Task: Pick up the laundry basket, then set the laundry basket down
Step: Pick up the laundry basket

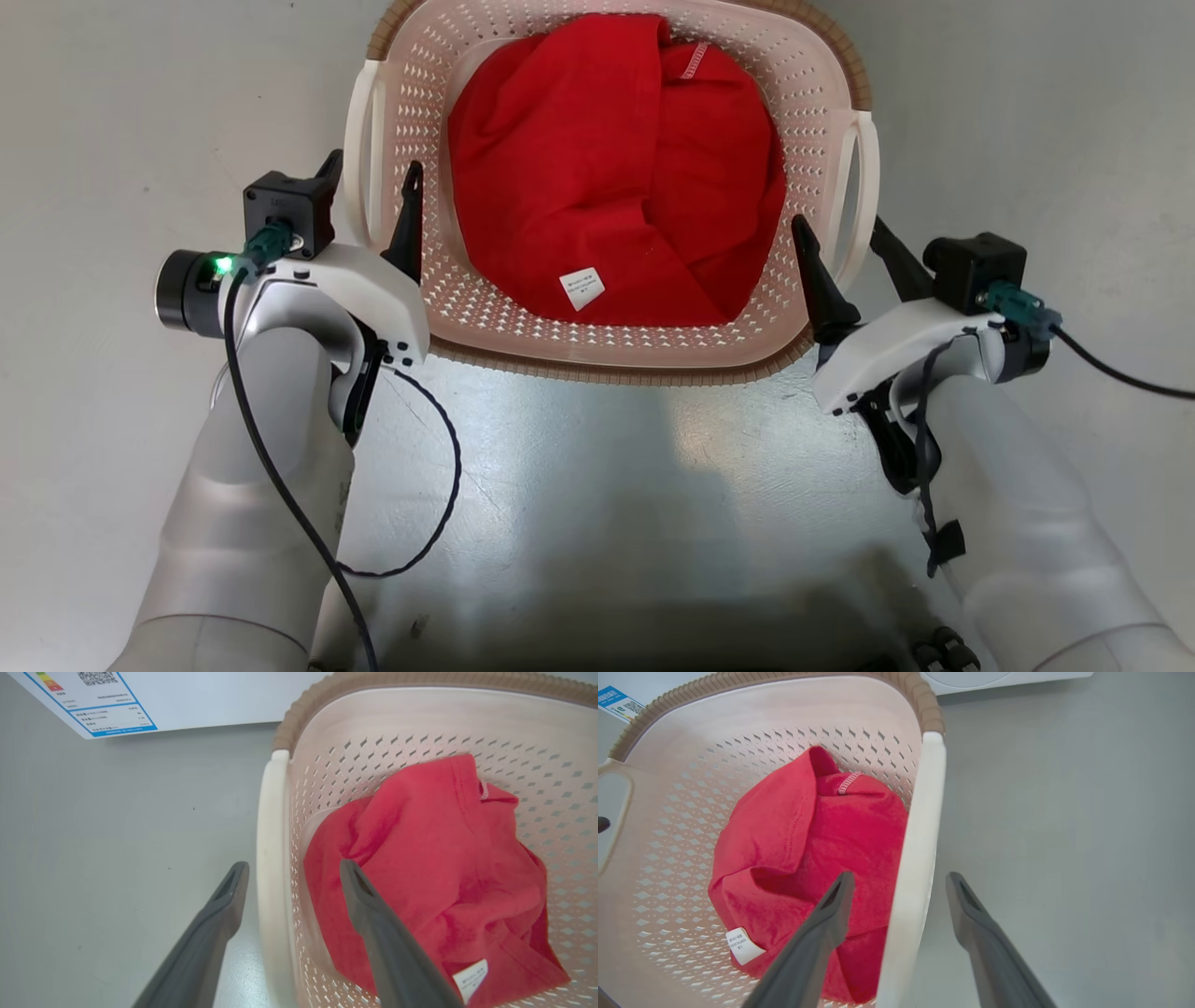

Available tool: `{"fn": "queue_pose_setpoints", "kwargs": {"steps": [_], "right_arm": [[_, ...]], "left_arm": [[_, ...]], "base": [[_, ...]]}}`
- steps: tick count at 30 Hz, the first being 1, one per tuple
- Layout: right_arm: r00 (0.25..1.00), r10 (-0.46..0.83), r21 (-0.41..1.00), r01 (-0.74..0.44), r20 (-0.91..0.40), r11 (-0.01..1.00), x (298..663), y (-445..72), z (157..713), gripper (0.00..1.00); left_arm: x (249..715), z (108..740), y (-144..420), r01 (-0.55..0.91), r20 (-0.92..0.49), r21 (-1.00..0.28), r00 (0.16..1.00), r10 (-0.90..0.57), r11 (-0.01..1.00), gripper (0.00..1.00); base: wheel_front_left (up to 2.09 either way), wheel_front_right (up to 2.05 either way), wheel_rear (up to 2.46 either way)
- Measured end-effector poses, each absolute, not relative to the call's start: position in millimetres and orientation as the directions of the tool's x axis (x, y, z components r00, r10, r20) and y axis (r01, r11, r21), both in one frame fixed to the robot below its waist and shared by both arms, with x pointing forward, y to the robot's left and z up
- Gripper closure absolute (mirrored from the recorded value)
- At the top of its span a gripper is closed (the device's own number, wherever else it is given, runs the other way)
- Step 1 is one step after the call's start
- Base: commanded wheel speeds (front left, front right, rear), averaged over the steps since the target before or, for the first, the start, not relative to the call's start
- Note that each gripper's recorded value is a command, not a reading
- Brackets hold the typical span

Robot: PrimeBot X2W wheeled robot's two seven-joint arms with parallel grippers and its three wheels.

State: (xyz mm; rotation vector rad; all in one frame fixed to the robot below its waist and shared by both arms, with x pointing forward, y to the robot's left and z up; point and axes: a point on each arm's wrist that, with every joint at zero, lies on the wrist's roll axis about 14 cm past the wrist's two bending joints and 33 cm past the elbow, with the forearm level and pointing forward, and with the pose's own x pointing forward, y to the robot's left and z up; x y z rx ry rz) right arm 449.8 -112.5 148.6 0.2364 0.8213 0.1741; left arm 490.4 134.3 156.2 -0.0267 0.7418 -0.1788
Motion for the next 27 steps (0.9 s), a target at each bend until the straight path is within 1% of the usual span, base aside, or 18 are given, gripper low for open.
{"fn": "queue_pose_setpoints", "kwargs": {"steps": [3, 7, 11, 16, 27], "right_arm": [[0.661, 0.247, 0.285, -0.052, -0.709, 0.957, 450.9, -110.8, 145.6, 0.00], [0.631, 0.253, 0.307, -0.026, -0.733, 0.952, 447.6, -106.8, 135.7, 0.00], [0.609, 0.264, 0.313, -0.027, -0.748, 0.949, 445.7, -102.1, 129.7, 0.00], [0.607, 0.275, 0.323, -0.031, -0.746, 0.946, 451.2, -97.5, 128.2, 0.00], [0.602, 0.278, 0.330, -0.025, -0.748, 0.944, 454.5, -96.0, 125.6, 0.00]], "left_arm": [[491.3, 154.4, 133.3, 0.158, -0.673, -0.087, 0.719, -0.175, 0.984, 0.00], [484.8, 144.8, 130.4, 0.180, -0.703, -0.093, 0.685, -0.192, 0.979, 0.00], [484.5, 141.3, 131.1, 0.187, -0.718, -0.089, 0.668, -0.193, 0.978, 0.00], [490.8, 141.0, 129.3, 0.195, -0.718, -0.087, 0.668, -0.197, 0.977, 0.00], [485.3, 133.8, 125.8, 0.214, -0.739, -0.090, 0.640, -0.209, 0.973, 0.00]], "base": [[0.00, 0.00, 0.00], [0.00, 0.00, 0.00], [0.00, 0.00, 0.00], [0.00, 0.00, 0.00], [0.00, 0.00, 0.00]]}}
